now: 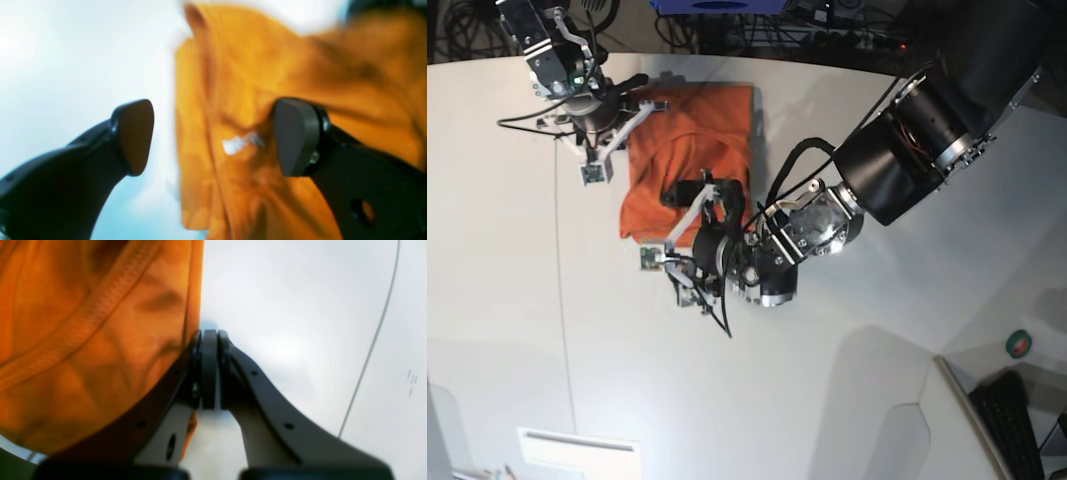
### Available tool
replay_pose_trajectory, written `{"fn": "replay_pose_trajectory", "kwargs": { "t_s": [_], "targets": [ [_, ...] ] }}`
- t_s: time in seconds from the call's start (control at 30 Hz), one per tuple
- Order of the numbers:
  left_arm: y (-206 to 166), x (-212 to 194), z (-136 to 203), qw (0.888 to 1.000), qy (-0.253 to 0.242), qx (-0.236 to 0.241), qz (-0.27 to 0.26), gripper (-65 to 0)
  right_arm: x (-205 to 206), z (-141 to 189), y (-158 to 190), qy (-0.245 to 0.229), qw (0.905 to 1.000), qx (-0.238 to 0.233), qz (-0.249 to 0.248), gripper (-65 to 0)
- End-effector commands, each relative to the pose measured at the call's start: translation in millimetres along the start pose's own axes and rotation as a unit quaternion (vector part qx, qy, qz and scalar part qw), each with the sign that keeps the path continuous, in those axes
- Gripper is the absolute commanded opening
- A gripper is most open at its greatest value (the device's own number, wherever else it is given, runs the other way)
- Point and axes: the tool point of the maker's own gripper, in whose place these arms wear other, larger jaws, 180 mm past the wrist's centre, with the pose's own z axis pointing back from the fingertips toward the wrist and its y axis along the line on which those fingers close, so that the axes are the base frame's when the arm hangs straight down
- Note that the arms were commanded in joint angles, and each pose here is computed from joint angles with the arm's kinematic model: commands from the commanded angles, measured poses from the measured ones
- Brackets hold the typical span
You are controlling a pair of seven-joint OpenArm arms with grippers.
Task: Layout the t-shirt on the table in an organized manner, then fold the t-shirt properly
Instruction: 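Release the shirt and lift the left gripper away from the folded square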
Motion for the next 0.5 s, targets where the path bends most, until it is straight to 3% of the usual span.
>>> {"fn": "replay_pose_trajectory", "kwargs": {
  "t_s": [0.0,0.2,0.47],
  "targets": [
    [22.0,22.9,12.6,0.999,-0.036,0.021,0.006,-12.3,-21.6,1.5,7.9,0.041,0.999,0.014,-0.008,-65.0],
    [59.1,34.6,63.5,0.985,-0.128,0.072,0.09,-12.3,-22.5,5.0,11.5,0.039,0.999,0.018,-0.01,-65.0],
    [55.6,-7.0,105.7,0.969,-0.139,0.134,0.157,-12.7,-17.0,17.8,21.7,0.024,0.9991,0.033,-0.013,-65.0]
  ]
}}
